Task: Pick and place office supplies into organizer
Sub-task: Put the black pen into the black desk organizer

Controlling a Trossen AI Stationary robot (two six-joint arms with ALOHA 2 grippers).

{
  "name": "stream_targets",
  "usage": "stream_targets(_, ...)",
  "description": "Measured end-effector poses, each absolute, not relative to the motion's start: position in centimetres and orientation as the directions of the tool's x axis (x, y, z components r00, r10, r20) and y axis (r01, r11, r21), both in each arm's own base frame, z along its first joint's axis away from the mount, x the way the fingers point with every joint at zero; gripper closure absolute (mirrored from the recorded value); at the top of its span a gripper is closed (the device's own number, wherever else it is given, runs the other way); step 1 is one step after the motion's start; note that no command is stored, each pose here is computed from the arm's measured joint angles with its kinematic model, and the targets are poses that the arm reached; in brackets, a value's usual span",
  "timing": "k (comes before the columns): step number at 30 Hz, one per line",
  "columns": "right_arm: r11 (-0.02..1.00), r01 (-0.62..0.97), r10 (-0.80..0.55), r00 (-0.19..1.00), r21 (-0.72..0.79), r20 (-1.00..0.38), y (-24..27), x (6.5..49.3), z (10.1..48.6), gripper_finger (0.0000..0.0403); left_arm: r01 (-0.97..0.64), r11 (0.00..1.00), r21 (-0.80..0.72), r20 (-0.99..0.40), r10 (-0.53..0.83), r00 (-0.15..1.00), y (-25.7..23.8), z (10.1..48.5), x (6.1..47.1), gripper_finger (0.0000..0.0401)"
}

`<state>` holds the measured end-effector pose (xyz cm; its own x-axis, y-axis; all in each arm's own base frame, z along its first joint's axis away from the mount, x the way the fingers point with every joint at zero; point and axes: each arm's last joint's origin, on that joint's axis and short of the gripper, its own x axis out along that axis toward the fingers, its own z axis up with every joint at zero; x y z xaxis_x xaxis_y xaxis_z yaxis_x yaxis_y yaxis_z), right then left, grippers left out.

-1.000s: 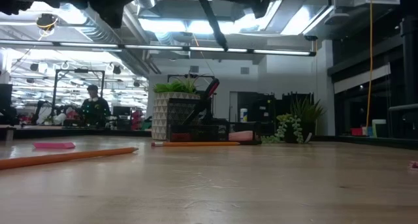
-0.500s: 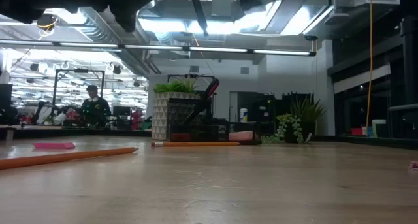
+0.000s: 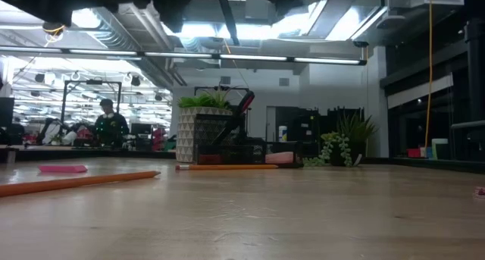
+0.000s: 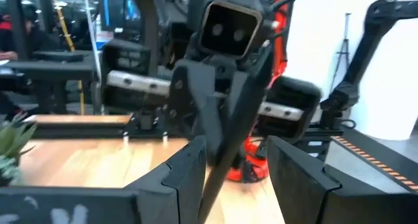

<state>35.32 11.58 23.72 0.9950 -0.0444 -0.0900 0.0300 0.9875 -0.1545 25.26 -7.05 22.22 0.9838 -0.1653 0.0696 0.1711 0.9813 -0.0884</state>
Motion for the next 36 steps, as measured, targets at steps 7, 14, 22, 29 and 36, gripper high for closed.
stream_targets(7, 0.985, 0.027, -0.043, 0.995, -0.171, -0.090, 11.6, 35.3, 23.7, 0.0388, 0.188, 0.980, -0.064, 0.104, -0.181, 0.978, -7.2, 23.3, 25.7, 0.0246)
stream_targets(14, 0.985, 0.028, -0.043, 0.995, -0.169, -0.084, 11.6, 35.3, 23.8, 0.0388, 0.178, 0.982, -0.058, 0.097, -0.172, 0.980, -7.2, 23.4, 25.9, 0.0265)
stream_targets(22, 0.986, 0.032, -0.044, 0.997, -0.161, -0.069, 11.6, 35.3, 23.9, 0.0388, 0.168, 0.986, 0.000, 0.098, -0.167, 0.981, -7.2, 23.4, 25.9, 0.0354)
stream_targets(29, 0.987, 0.033, -0.044, 0.997, -0.157, -0.069, 11.6, 35.3, 23.9, 0.0390, 0.164, 0.986, 0.031, 0.100, -0.166, 0.981, -7.2, 23.4, 25.9, 0.0376)
stream_targets(36, 0.995, 0.038, -0.044, 0.997, -0.089, -0.070, 11.6, 35.3, 23.9, 0.0339, 0.153, 0.987, 0.057, 0.103, -0.159, 0.982, -7.1, 23.4, 25.8, 0.0376)
